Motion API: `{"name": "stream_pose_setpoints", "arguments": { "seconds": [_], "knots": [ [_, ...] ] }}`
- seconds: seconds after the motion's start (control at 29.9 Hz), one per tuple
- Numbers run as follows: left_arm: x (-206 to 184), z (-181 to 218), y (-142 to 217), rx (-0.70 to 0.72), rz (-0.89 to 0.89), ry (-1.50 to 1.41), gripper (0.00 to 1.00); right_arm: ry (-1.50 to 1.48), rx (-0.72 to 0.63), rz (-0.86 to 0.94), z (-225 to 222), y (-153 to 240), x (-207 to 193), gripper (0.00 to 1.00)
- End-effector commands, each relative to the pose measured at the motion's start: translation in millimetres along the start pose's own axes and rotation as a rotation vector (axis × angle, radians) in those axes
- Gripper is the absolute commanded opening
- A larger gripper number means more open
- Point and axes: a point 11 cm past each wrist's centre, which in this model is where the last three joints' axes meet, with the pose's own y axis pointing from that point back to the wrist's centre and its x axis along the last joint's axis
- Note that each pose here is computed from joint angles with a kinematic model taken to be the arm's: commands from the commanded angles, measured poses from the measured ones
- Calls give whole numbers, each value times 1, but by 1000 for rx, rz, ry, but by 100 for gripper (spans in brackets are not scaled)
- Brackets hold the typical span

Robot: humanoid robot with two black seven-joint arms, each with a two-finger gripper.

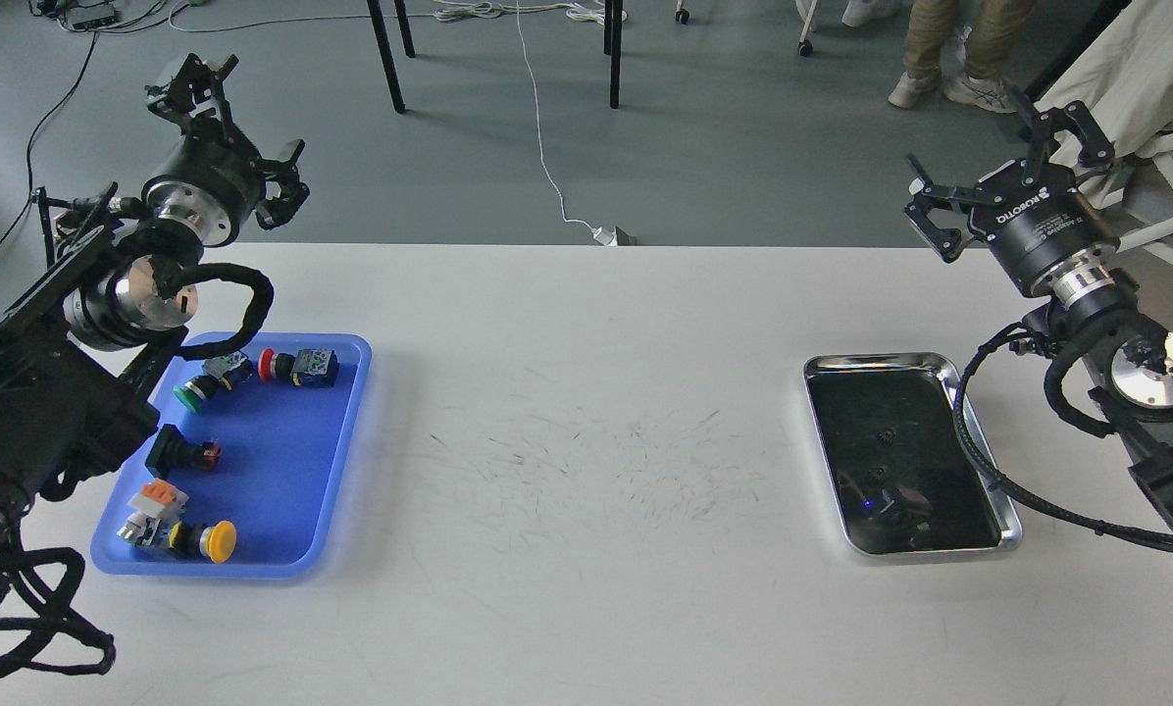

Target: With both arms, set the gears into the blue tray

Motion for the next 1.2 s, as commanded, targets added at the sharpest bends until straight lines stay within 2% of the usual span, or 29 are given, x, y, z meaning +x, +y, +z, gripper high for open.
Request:
{"name": "stream_pose_setpoints", "arguments": {
  "seconds": [0.0,0.4,0.53,0.9,1.17],
  "knots": [
    [1,1,0,2,0,-10,98,1,-3,-1,1,-1,0,99],
    [0,1,-1,-3,1,16,98,17,-2,35,-4,2,11,99],
    [10,-2,-1,3,33,22,98,22,2,26,-7,-1,7,99],
    [2,-7,-3,13,19,20,98,45,34,-9,-25,-13,-9,99],
    [2,-6,-3,10,21,20,98,44,52,41,-26,-9,8,99]
  ]
}}
